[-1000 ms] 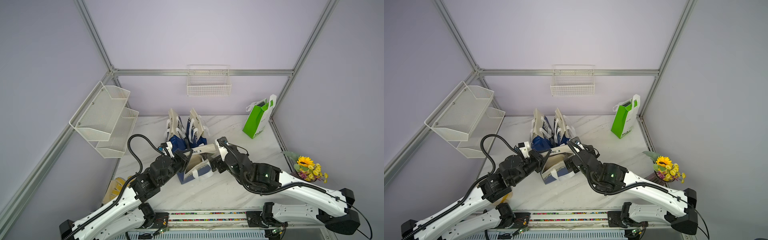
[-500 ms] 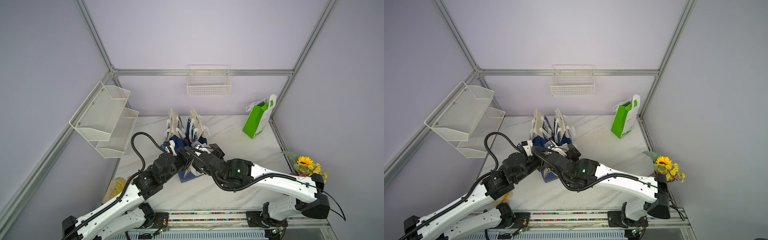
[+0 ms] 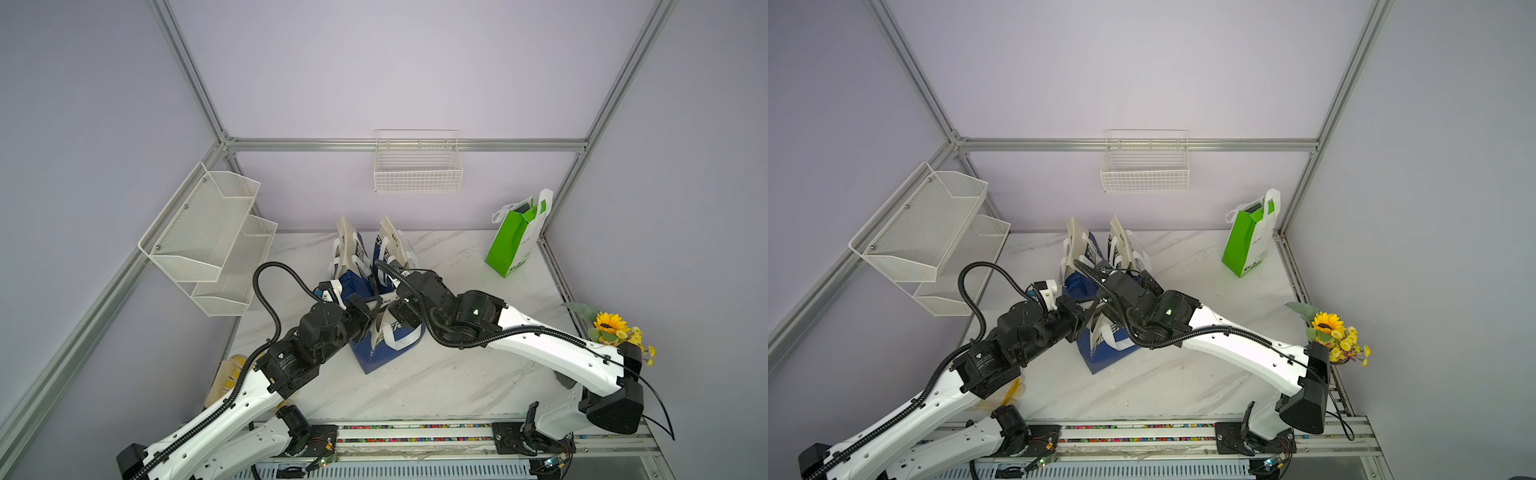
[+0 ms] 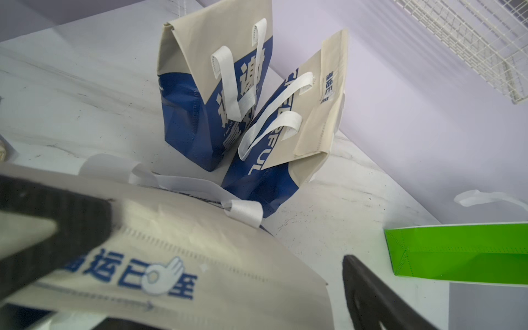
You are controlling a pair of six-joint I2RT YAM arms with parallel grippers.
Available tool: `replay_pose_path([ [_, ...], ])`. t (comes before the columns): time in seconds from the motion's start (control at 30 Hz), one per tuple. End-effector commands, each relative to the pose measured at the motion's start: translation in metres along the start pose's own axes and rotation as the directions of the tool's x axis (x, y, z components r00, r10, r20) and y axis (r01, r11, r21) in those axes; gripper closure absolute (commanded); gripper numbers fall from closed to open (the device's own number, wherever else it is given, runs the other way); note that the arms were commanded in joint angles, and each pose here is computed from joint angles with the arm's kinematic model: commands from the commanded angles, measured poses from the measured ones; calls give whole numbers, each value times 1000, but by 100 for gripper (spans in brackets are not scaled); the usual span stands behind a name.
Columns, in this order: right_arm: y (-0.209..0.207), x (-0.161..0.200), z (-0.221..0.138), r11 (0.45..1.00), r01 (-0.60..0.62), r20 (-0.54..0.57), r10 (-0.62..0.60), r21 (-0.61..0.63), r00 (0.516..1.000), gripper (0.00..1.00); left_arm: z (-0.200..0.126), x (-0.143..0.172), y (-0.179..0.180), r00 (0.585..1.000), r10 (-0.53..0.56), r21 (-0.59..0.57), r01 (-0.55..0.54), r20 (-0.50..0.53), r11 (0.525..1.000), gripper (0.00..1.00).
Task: Open the takeout bag
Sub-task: Open the takeout bag at the center of the board, then pick up the takeout bag at the center of the board.
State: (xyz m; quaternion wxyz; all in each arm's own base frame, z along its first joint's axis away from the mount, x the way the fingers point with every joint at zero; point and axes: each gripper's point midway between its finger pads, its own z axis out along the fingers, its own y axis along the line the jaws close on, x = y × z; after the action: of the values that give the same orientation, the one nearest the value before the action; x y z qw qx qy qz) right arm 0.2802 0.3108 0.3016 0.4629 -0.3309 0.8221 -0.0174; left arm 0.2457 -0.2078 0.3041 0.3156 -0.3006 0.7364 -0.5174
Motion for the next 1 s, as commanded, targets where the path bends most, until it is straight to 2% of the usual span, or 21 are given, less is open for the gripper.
replay_pose_path([
  [0.0,-2,-6,-11,999,-6,7,7,-54,1000,10,-18,-6,-48,1000,10,128,-9,-4,992,100],
  [0.03,-1,-7,-11,998,-8,9,9,-63,1000,10,-19,-6,-50,1000,10,133,-10,-3,991,97],
  [0.1,0,-10,-14,997,-6,22,8,-78,1000,9,-21,-9,-51,1000,12,136,-13,8,991,81],
  [0.17,0,-13,-13,997,-6,26,8,-79,1000,8,-24,-13,-52,1000,10,142,-13,25,990,61],
  [0.27,4,-15,-7,997,11,17,-9,-78,1000,7,-25,-18,-53,999,11,140,-17,42,990,42],
  [0.4,10,-20,5,996,38,9,-37,-75,999,9,-23,-20,-53,999,9,138,-14,33,990,40],
  [0.53,12,-35,14,997,39,22,-37,-70,999,17,-22,-19,-52,1000,9,135,-13,25,991,40],
  [0.63,14,-37,25,996,41,11,-40,-83,999,39,-22,-20,-51,1000,8,135,-11,25,991,39],
  [0.77,13,-29,32,993,29,-13,-30,-115,999,88,-28,-24,-49,999,16,126,-21,37,992,39],
  [0.8,12,-29,31,993,23,-12,-24,-118,1000,95,-29,-25,-48,999,20,125,-26,44,992,39],
  [0.83,12,-28,28,992,14,-11,-16,-126,1000,100,-31,-27,-47,998,28,117,-34,52,993,39],
  [0.9,9,-30,19,991,-2,-1,2,-136,1000,100,-34,-31,-45,996,56,98,-63,67,993,37],
  [0.97,1,-34,7,991,-26,4,27,-129,1000,100,-38,-35,-47,987,135,68,-141,82,988,37],
])
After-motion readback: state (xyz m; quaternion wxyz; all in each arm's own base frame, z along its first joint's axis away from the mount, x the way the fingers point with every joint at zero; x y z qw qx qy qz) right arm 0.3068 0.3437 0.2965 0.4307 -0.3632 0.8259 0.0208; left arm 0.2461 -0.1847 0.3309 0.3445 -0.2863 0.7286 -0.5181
